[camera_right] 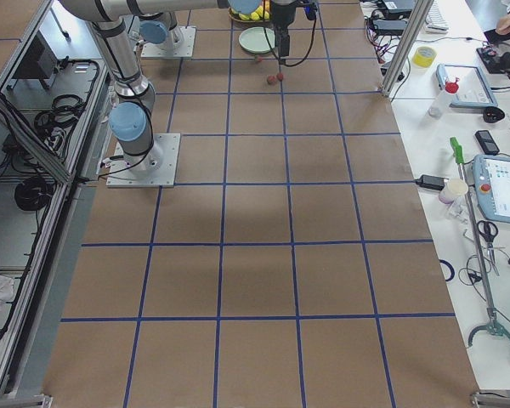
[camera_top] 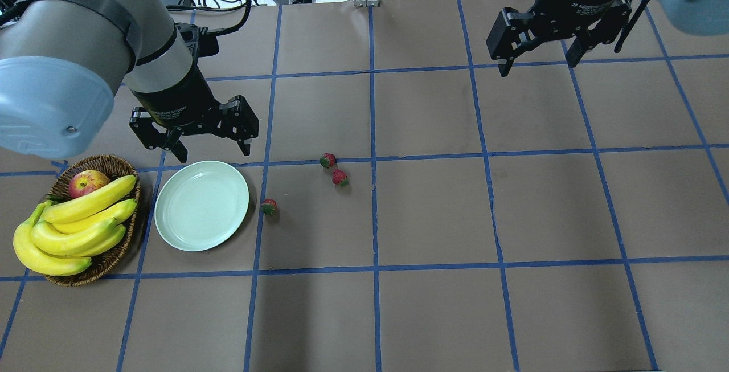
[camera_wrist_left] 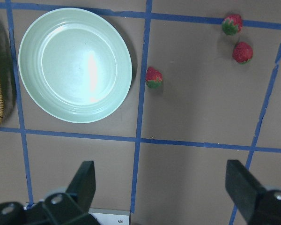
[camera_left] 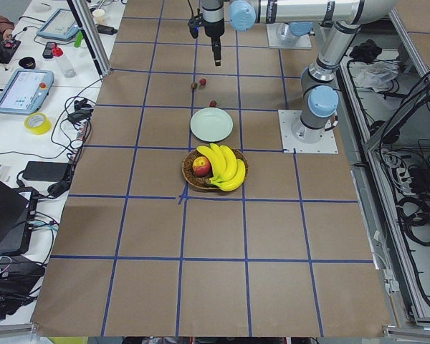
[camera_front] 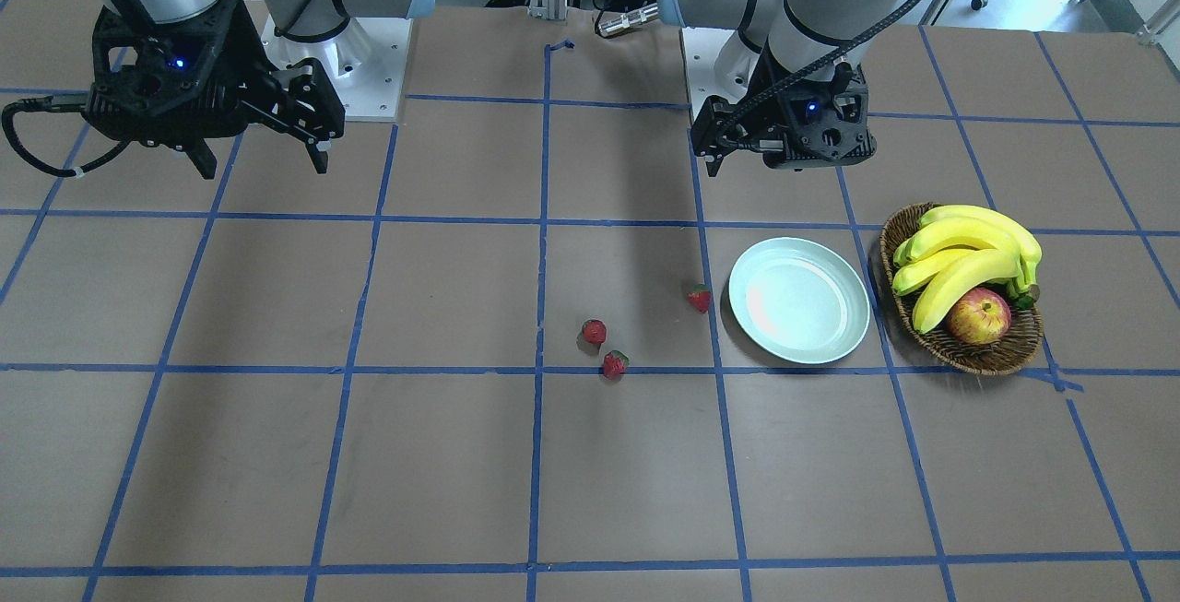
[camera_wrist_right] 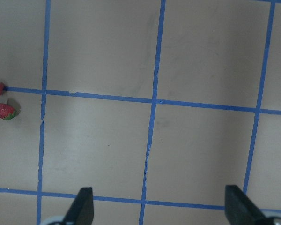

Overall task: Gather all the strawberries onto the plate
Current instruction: 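Reach the left gripper toward the strawberries lying near the plate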

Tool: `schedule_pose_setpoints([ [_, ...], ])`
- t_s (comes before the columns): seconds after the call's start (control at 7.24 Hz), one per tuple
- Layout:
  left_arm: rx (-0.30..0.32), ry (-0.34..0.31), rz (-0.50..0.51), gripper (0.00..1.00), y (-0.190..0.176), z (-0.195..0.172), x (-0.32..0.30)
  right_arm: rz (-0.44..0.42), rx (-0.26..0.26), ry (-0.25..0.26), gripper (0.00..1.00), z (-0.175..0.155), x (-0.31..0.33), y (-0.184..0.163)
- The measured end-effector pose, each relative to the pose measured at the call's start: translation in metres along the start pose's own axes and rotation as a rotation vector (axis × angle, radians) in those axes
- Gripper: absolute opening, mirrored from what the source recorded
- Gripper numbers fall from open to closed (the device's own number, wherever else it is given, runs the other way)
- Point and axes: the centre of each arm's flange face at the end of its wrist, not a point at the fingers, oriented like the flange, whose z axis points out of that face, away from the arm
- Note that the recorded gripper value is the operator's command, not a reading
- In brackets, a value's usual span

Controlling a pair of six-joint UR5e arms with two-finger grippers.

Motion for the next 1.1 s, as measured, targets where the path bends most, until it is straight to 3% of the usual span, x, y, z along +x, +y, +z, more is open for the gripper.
schedule_pose_setpoints([
  [0.28, 0.000, 0.005, 0.004, 1.00, 0.000, 0.000, 0.001, -0.009, 0.039, 0.003, 1.00, 0.000, 0.000, -0.003],
  [0.83, 0.031, 0.006, 0.002, 0.99, -0.014, 0.005, -0.003, 0.002, 0.050, 0.000, 1.00, 0.000, 0.000, -0.004],
  [1.1, 0.091, 0.015, 0.017, 1.00, -0.031, 0.018, 0.002, 0.004, 0.050, 0.000, 1.00, 0.000, 0.000, -0.005],
])
